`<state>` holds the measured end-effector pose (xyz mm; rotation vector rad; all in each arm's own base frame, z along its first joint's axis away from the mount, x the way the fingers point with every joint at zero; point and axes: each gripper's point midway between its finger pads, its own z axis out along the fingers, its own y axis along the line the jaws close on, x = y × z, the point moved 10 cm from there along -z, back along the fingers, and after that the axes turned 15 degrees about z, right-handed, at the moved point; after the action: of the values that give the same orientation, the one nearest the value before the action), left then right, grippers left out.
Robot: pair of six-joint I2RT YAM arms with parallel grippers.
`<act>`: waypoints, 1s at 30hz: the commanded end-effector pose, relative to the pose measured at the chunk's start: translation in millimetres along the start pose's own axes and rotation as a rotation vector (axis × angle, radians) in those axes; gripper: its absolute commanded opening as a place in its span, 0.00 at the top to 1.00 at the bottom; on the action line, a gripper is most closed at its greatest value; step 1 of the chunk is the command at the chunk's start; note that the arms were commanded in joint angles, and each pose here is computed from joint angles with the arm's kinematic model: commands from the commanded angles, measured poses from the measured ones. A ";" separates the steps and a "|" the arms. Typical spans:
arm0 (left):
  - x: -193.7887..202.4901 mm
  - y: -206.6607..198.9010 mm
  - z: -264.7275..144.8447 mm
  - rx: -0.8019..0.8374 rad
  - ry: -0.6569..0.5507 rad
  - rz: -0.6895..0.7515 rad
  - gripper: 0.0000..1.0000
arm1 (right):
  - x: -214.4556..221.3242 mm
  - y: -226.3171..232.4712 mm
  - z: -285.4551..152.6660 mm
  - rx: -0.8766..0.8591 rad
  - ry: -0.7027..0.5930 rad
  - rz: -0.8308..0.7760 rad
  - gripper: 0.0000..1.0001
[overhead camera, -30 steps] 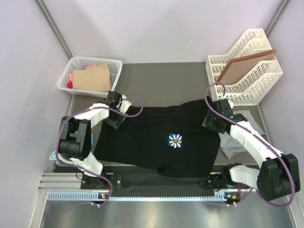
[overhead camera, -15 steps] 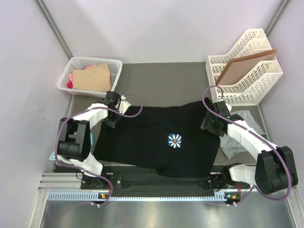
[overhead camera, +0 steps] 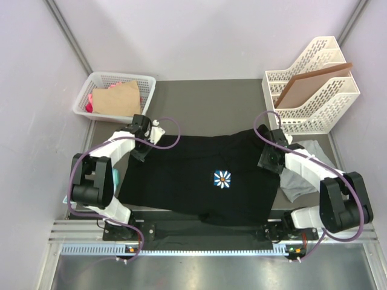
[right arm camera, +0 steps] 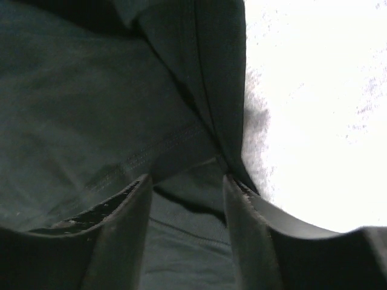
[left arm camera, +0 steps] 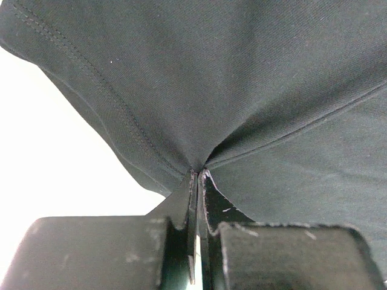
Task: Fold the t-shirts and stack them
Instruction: Grap the side of the flattened tshirt furthest away from the robot with both arms
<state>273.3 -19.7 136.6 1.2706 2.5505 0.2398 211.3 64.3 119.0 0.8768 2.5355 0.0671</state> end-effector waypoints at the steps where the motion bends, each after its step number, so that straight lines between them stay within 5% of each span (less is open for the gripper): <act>1: -1.5 13.9 -18.5 -0.070 -0.016 0.008 1.00 | -17.7 16.1 -1.3 -0.048 -0.065 0.014 0.52; 19: 1.9 13.4 -20.3 -0.065 -0.010 0.010 1.00 | -31.6 21.0 0.0 -0.041 -0.114 -0.010 0.55; 30: 3.8 13.7 -21.3 -0.074 -0.002 0.014 1.00 | -35.3 24.2 0.4 -0.051 -0.116 -0.008 0.95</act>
<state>272.7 -14.7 142.8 1.2767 2.5458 0.2691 233.2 62.8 120.2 0.8275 2.5118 0.0363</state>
